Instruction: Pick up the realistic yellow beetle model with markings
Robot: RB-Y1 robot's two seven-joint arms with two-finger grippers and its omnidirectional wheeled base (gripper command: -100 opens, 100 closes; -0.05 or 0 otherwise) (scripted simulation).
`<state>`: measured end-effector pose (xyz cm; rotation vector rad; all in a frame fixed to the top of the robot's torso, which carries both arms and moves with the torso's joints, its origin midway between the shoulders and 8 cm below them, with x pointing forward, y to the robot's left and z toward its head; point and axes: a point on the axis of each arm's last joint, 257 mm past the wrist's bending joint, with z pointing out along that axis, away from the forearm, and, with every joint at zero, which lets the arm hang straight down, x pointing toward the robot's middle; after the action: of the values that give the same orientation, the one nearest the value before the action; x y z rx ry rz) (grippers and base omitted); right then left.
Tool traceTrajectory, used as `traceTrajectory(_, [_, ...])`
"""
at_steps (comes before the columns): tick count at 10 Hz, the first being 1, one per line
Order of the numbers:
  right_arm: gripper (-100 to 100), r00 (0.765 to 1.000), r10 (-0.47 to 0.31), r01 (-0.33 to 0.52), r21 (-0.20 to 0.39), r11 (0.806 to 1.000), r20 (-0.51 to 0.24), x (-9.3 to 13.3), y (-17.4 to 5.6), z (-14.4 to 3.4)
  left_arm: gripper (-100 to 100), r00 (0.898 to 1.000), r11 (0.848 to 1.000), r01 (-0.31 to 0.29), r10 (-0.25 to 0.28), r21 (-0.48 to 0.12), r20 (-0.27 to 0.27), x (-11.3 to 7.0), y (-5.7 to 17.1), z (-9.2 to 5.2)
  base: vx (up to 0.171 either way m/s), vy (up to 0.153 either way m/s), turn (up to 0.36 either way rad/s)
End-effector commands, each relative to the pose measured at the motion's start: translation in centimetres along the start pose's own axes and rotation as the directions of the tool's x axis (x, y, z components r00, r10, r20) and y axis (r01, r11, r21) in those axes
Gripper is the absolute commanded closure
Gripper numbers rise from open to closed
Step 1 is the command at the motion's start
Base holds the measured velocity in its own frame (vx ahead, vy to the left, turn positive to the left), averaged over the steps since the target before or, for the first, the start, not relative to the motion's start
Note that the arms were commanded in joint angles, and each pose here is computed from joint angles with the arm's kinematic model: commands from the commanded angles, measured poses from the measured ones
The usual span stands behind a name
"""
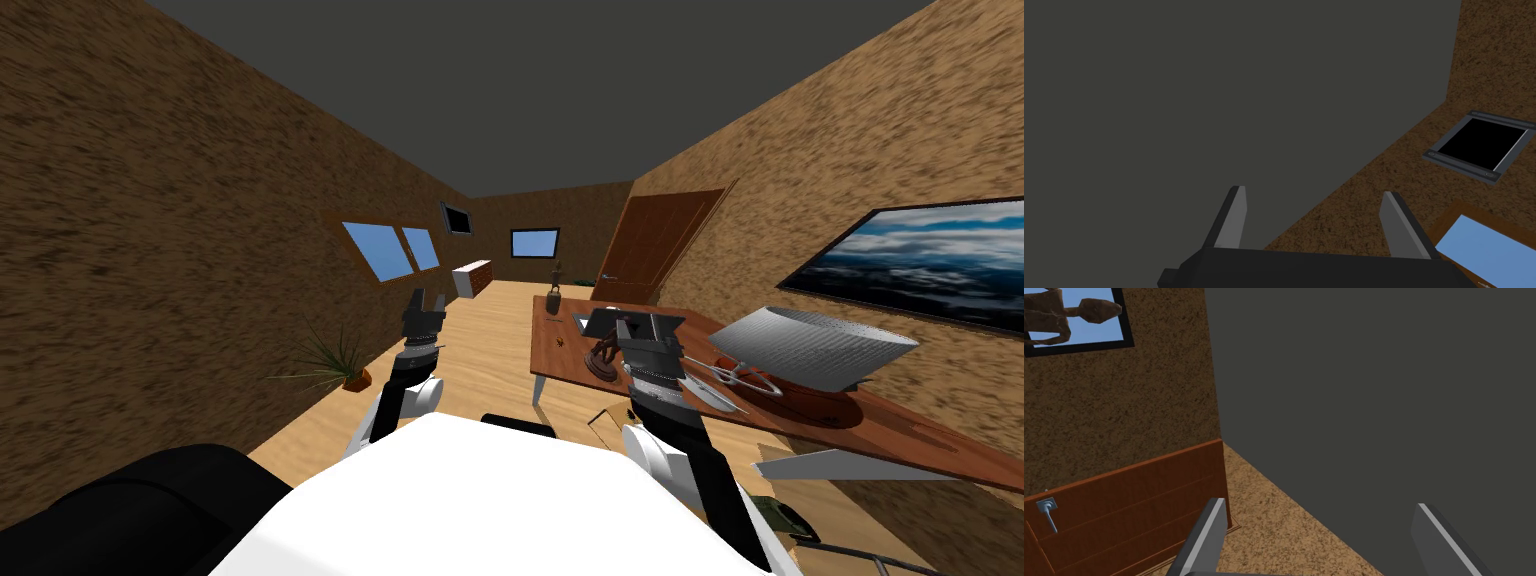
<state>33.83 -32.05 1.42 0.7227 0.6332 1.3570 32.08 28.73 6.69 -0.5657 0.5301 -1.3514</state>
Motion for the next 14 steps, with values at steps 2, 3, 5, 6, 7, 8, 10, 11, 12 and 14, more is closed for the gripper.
traceTrajectory(2, [-100,0.999,0.034,-0.036,0.099,0.994,0.024,-1.9,-3.5,-1.4,0,1.0,1.0,0.0,0.0,0.0,0.0,0.0,0.0,0.0,0.047,0.118,0.007])
traceTrajectory(3, [-100,0.997,0.057,-0.063,0.159,0.985,0.046,-3.1,-5.4,-2.2,0,1.0,1.0,0.0,0.0,0.0,0.0,0.0,0.0,0.0,0.043,0.178,0.015])
traceTrajectory(5, [-100,0.99,0.098,-0.122,0.27,0.955,0.104,-5.9,-8.8,-4.0,0,1.0,1.0,0.0,0.0,0.0,0.0,0.0,0.0,0.0,0.085,0.225,0.003])
traceTrajectory(6, [-100,0.989,0.103,-0.13,0.283,0.95,0.11,-6.0,-9.2,-4.2,0,1.0,1.0,0.0,0.0,0.0,0.0,0.0,0.0,0.0,0.072,0.146,-0.013])
traceTrajectory(7, [-100,0.981,0.125,-0.17,0.334,0.927,0.151,-7.6,-10.8,-5.3,0,1.0,1.0,0.0,0.0,0.0,0.0,0.0,0.0,0.0,0.067,0.124,0.007])
traceTrajectory(8, [-100,0.98,0.125,-0.171,0.342,0.924,0.153,-7.6,-11.1,-5.4,0,1.0,1.0,0.0,0.0,0.0,0.0,0.0,0.0,0.0,0.046,0.089,-0.006])
traceTrajectory(10, [-100,0.969,0.144,-0.216,0.397,0.892,0.203,-9.2,-12.9,-6.9,0,1.0,1.0,0.0,0.0,0.0,0.0,0.0,0.0,0.0,0.047,0.099,-0.003])
traceTrajectory(11, [-100,0.953,0.163,-0.265,0.439,0.859,0.257,-10.9,-14.5,-8.4,0,1.0,1.0,0.0,0.0,0.0,0.0,0.0,0.0,0.0,0.081,0.116,-0.008])
traceTrajectory(12, [-100,0.952,0.162,-0.266,0.446,0.855,0.259,-11.0,-14.7,-8.5,0,1.0,1.0,0.0,0.0,0.0,0.0,0.0,0.0,0.0,0.059,0.108,-0.013])
traceTrajectory(14, [-100,0.931,0.175,-0.321,0.487,0.812,0.321,-12.7,-16.4,-10.2,0,1.0,1.0,0.0,0.0,0.0,0.0,0.0,0.0,0.0,0.061,0.124,-0.013])
